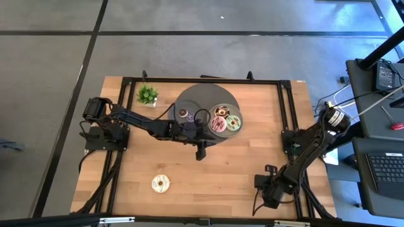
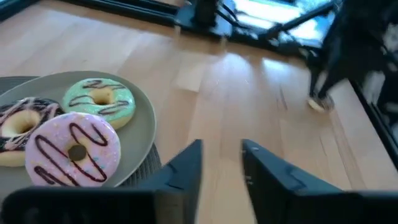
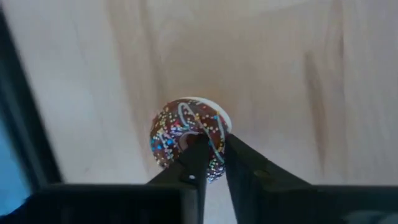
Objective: Pick & Place donuts
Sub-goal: Put the small brown donut on the dark gray plate
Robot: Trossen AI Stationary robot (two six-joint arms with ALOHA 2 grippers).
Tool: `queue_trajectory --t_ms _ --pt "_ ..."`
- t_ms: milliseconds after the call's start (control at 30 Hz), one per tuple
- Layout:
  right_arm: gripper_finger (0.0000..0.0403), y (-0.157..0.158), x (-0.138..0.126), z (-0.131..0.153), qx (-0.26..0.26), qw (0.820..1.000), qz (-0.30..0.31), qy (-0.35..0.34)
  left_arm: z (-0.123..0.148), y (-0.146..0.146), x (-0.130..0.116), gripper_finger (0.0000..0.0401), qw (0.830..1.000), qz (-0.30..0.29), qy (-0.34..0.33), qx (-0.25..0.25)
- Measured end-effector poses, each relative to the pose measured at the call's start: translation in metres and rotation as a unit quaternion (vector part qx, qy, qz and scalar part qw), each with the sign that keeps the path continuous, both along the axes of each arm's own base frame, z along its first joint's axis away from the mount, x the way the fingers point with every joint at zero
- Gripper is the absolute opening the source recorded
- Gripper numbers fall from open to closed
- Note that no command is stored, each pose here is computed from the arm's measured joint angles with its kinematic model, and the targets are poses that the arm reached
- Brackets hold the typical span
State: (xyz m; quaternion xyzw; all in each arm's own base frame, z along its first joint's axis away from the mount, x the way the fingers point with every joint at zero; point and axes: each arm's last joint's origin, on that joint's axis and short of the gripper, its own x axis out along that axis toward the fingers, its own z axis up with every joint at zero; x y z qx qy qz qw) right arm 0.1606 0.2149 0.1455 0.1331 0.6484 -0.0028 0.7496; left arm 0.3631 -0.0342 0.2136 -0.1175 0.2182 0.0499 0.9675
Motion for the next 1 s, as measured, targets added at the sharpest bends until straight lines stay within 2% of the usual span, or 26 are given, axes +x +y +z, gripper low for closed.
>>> queue_trajectory --t_ms 100,300,433,533,700,833,1000 --pt "0.0034 -0.001 0.004 0.008 0.023 1.0 0.001 0.007 0.01 -0.001 -0.002 0.0109 0.999 -0.01 -0.027 -0.036" --pt "0.0029 -0.016 0.032 0.036 0.041 0.998 0.037 -0.041 0.039 -0.008 -0.013 0.0106 0.994 -0.069 -0.065 -0.061" --pt "0.0033 -0.045 0.062 0.055 0.018 0.996 0.06 -0.069 0.071 -0.023 -0.032 0.0102 0.986 -0.115 -0.116 -0.041" --pt "0.0033 -0.069 0.09 0.073 0.007 0.989 0.085 -0.118 0.096 -0.034 -0.051 0.0103 0.979 -0.131 -0.156 -0.024" --pt "0.0034 -0.109 0.133 0.105 -0.021 0.964 0.117 -0.238 0.13 -0.06 -0.086 0.0107 0.965 -0.155 -0.212 -0.002" --pt "0.003 -0.135 0.161 0.124 -0.044 0.942 0.107 -0.316 0.145 -0.079 -0.108 0.0104 0.955 -0.171 -0.242 0.016" --pt "0.0027 -0.163 0.196 0.123 -0.075 0.94 0.092 -0.321 0.148 -0.097 -0.121 0.01 0.954 -0.164 -0.249 0.039"
